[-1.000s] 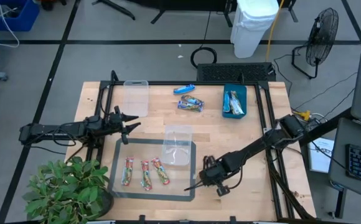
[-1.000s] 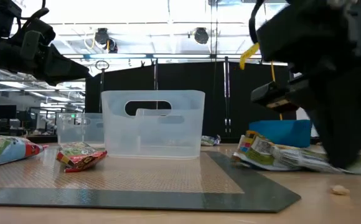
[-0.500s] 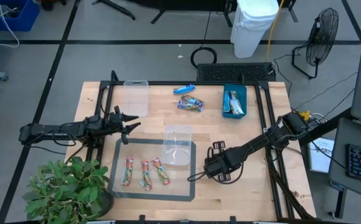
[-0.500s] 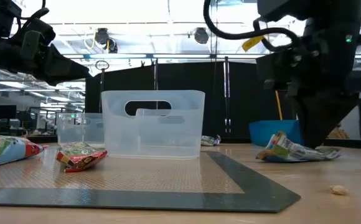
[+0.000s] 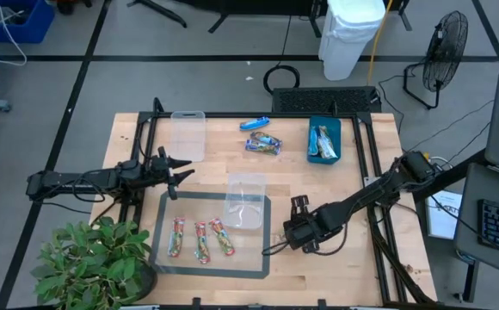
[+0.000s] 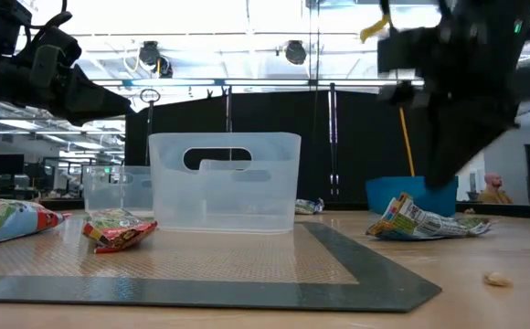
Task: Pick and place Granola Bars by type
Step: Put the yellow granola bar into the blue bin
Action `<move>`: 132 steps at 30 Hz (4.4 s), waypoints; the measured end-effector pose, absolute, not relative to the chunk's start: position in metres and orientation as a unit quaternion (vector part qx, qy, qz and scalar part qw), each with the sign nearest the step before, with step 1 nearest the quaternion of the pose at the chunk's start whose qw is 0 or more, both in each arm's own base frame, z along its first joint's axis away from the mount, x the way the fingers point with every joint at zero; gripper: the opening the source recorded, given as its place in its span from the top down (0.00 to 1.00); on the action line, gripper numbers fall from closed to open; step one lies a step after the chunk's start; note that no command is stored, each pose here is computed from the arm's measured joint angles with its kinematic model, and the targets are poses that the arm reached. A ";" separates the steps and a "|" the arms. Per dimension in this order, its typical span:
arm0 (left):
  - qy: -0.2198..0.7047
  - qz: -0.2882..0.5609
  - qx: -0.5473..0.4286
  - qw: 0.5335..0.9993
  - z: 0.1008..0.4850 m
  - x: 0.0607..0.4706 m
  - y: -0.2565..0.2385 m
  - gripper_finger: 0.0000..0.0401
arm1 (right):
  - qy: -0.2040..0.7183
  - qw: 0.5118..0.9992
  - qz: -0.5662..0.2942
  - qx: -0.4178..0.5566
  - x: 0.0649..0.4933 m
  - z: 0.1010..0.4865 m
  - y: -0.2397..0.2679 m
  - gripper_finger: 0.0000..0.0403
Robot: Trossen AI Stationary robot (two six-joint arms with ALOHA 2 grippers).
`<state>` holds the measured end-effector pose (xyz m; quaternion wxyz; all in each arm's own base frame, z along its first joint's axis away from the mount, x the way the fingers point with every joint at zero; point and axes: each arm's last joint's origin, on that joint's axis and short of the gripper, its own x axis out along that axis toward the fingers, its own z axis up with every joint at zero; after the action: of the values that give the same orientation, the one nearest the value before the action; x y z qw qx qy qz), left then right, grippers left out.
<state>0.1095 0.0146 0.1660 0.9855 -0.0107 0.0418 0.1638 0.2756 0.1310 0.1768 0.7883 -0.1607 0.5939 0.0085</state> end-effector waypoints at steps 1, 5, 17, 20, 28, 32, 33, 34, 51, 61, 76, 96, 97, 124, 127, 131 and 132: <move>0.042 0.164 -0.011 0.986 0.166 0.109 0.015 0.61 | 0.582 0.797 0.018 -0.160 0.275 0.181 0.134 1.00; 0.042 0.164 -0.011 0.986 0.166 0.109 0.015 0.61 | 0.533 0.829 0.052 -0.159 0.279 0.187 0.148 0.99; 0.041 0.164 -0.011 0.986 0.166 0.109 0.015 0.61 | 0.494 0.838 0.099 -0.209 0.283 0.158 0.160 0.60; 0.041 0.164 -0.011 0.986 0.166 0.109 0.015 0.61 | 0.464 0.854 0.109 -0.211 0.285 0.154 0.161 0.55; 0.041 0.164 -0.011 0.986 0.166 0.109 0.015 0.61 | 0.467 0.852 0.081 -0.222 0.281 0.142 0.149 0.58; 0.041 0.164 -0.011 0.986 0.166 0.109 0.015 0.61 | 0.468 0.856 0.070 -0.207 0.280 0.135 0.143 0.60; 0.042 0.164 -0.011 0.986 0.166 0.109 0.015 0.61 | 0.470 0.857 0.069 -0.202 0.280 0.134 0.141 0.60; 0.041 0.164 -0.011 0.986 0.166 0.109 0.015 0.61 | 0.472 0.856 0.075 -0.197 0.279 0.133 0.141 0.59; 0.041 0.164 -0.011 0.986 0.166 0.109 0.015 0.61 | 0.445 0.875 0.088 -0.171 0.285 0.137 0.144 0.61; 0.041 0.164 -0.011 0.986 0.166 0.109 0.015 0.61 | 0.457 0.871 0.078 -0.165 0.278 0.126 0.137 0.63; 0.042 0.164 -0.011 0.986 0.166 0.109 0.015 0.61 | 0.430 0.883 0.085 -0.166 0.280 0.125 0.138 0.68; 0.041 0.164 -0.011 0.986 0.166 0.109 0.015 0.61 | 0.419 0.888 0.090 -0.165 0.281 0.126 0.139 0.89; 0.041 0.164 -0.011 0.986 0.166 0.109 0.015 0.61 | 0.420 0.887 0.091 -0.169 0.281 0.126 0.139 0.92; 0.041 0.164 -0.011 0.986 0.166 0.109 0.015 0.61 | 0.280 0.946 0.054 -0.150 0.227 0.208 0.077 1.00; 0.042 0.164 -0.011 0.986 0.166 0.109 0.015 0.61 | 0.222 0.966 0.046 -0.125 0.214 0.215 0.063 1.00; 0.042 0.164 -0.011 0.986 0.166 0.109 0.015 0.61 | 0.174 0.979 0.038 -0.102 0.197 0.217 0.047 1.00; 0.042 0.164 -0.011 0.986 0.166 0.110 0.015 0.61 | 0.169 0.980 0.029 -0.099 0.194 0.217 0.043 1.00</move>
<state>0.1095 0.0146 0.1660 0.9856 -0.0107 0.0417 0.1636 0.1941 0.0426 0.2171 0.9801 -0.0991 0.1694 0.0295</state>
